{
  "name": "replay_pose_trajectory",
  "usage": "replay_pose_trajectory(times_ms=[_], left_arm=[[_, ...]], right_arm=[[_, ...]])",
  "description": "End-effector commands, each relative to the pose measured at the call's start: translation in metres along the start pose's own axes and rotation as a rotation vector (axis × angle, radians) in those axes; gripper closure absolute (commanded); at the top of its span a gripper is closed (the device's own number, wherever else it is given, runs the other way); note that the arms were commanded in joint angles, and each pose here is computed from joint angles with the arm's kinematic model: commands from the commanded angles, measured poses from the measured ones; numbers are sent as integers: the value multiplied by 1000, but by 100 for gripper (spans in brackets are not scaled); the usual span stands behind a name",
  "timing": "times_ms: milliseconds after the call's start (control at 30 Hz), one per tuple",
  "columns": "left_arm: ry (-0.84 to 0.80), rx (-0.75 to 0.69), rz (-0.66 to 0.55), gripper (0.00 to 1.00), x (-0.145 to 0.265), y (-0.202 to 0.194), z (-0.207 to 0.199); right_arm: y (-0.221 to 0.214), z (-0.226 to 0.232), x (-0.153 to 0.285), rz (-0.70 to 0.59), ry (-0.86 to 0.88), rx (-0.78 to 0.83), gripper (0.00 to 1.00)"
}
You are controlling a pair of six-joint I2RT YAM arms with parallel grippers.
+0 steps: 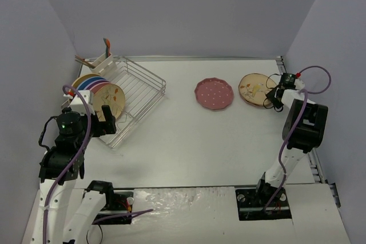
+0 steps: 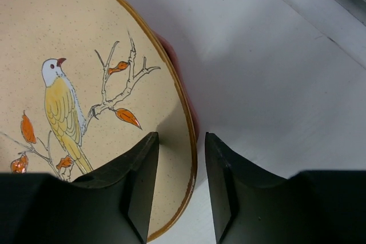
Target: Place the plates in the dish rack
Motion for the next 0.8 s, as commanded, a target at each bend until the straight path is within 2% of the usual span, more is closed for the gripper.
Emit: replay_pose_trajectory(times_ms=[0, 133, 200, 367, 767], left_arm=[[-13, 22, -58, 3, -1, 17, -3], [-14, 22, -57, 3, -2, 17, -3], [-18, 23, -57, 3, -2, 18, -4], [-24, 28, -62, 3, -2, 19, -5], [-40, 41, -80, 3, -2, 22, -7]], right_arm=[[17, 7, 2, -65, 47, -18, 76], [21, 6, 10, -82, 55, -24, 95], [24, 7, 18, -101, 62, -27, 100], [34, 11, 44, -129, 90, -41, 100], [21, -18, 68, -93, 51, -135, 100]])
Point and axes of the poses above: each gripper's point midway between its finger pads, its own x axis back along the fingers, its own z axis along the line the jaws close on, y = z × x, the point moved 7 cm from there along x, back along the fingers, and after that the axes turned 5 degrees about -x, right-handed, at the moved point
